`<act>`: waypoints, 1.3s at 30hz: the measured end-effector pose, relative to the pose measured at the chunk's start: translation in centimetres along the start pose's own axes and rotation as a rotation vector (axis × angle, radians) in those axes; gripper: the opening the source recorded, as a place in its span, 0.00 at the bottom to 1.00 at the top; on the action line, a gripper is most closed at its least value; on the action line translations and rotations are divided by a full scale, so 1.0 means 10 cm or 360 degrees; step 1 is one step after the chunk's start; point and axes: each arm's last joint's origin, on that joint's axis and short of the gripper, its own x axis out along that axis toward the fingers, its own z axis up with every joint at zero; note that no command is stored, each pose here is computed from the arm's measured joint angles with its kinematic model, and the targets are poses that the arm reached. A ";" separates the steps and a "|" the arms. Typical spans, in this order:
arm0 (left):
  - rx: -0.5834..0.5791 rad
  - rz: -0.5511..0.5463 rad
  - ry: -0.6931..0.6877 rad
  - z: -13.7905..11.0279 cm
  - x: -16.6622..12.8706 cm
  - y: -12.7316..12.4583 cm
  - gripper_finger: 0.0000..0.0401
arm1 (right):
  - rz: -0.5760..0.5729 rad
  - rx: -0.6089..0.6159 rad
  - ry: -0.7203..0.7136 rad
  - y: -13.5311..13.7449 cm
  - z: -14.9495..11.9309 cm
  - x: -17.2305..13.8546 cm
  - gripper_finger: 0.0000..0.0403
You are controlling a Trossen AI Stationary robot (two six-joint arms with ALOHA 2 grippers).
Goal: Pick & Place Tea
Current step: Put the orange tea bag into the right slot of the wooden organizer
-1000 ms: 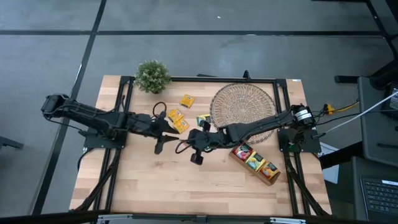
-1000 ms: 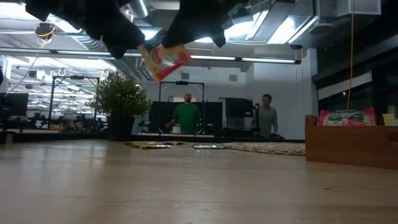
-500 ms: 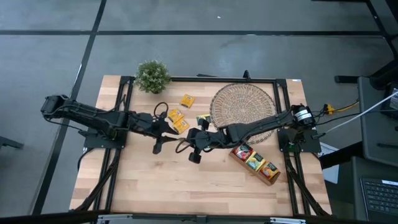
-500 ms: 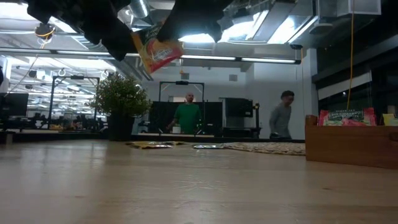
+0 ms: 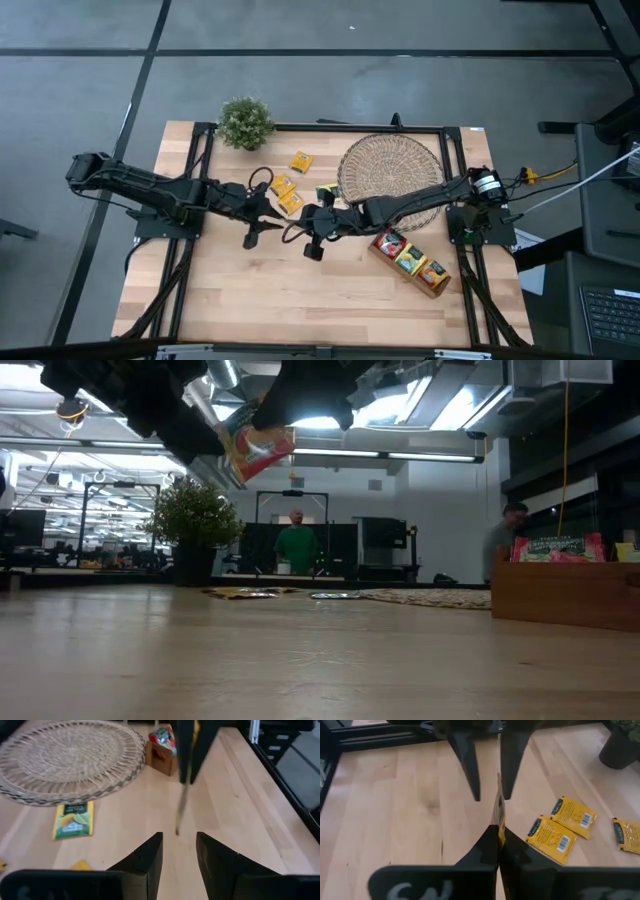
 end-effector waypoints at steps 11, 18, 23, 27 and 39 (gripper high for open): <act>0.0029 -0.0030 -0.0115 0.07 0.00 -0.01 0.28 | -0.0001 0.0001 -0.0014 0.00 0.01 0.00 0.01; 0.0029 -0.0032 -0.0116 0.07 0.00 -0.01 0.10 | 0.0004 -0.0020 -0.0048 -0.01 0.03 0.00 0.01; 0.0029 -0.0031 -0.0114 0.07 0.00 -0.01 0.01 | -0.0002 -0.0018 -0.0047 -0.03 0.04 0.01 0.02; -0.0013 -0.0033 -0.0112 0.07 0.00 -0.01 0.01 | -0.0003 -0.0023 -0.0046 -0.03 0.04 0.01 0.05; 0.0051 0.0059 0.0126 0.24 -0.07 -0.05 0.01 | 0.0003 -0.0046 -0.0069 -0.05 0.06 0.02 0.30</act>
